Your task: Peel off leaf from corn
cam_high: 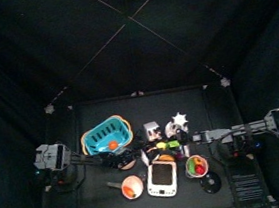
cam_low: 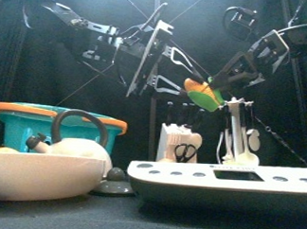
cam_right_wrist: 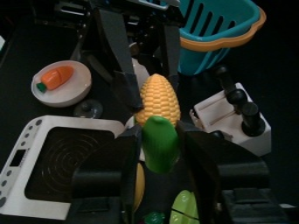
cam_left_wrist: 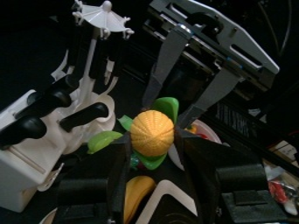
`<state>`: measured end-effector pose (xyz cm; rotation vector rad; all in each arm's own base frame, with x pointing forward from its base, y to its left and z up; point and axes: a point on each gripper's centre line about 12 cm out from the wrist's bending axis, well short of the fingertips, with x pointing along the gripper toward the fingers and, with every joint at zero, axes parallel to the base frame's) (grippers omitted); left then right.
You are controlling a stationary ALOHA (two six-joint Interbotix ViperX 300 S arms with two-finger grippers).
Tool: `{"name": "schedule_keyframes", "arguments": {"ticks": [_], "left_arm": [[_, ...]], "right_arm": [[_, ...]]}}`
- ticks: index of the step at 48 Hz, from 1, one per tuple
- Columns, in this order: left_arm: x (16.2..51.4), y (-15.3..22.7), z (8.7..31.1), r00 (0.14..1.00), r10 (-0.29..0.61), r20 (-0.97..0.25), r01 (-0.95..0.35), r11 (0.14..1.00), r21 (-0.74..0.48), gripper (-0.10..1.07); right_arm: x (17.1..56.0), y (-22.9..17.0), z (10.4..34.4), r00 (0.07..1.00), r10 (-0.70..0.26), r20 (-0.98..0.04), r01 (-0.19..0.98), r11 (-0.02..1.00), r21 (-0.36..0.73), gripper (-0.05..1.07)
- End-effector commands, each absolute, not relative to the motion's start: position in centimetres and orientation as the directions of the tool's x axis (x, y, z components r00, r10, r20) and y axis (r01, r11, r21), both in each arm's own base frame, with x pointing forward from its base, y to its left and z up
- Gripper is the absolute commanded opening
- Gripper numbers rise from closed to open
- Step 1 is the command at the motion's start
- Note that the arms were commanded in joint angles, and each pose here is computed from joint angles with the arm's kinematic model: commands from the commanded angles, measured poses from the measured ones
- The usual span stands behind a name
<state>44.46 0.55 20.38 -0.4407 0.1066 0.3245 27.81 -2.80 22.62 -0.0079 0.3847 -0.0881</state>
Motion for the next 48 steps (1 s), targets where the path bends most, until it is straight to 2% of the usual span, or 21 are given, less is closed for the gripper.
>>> {"name": "schedule_keyframes", "arguments": {"ticks": [1,11,21,28,48], "left_arm": [[45.0,0.6,22.0,0.950,0.288,-0.125,-0.313,0.855,-0.413,0.62],[44.8,0.7,21.9,0.948,0.289,-0.129,-0.317,0.855,-0.411,0.62],[44.4,0.7,21.7,0.947,0.289,-0.138,-0.320,0.855,-0.408,0.62],[44.2,0.7,21.7,0.947,0.290,-0.136,-0.321,0.855,-0.408,0.62],[44.0,0.8,21.7,0.947,0.290,-0.139,-0.322,0.855,-0.407,0.62]], "right_arm": [[28.2,-2.8,23.6,0.935,-0.087,-0.343,0.081,0.996,-0.032,0.54],[27.9,-2.8,23.7,0.936,-0.086,-0.340,0.076,0.996,-0.040,0.29],[27.3,-2.4,24.0,0.942,-0.074,-0.326,0.054,0.996,-0.069,0.16],[26.7,-2.3,24.4,0.949,-0.071,-0.306,0.051,0.996,-0.073,0.12],[25.5,-2.2,24.7,0.956,-0.073,-0.285,0.057,0.996,-0.065,0.12]]}}
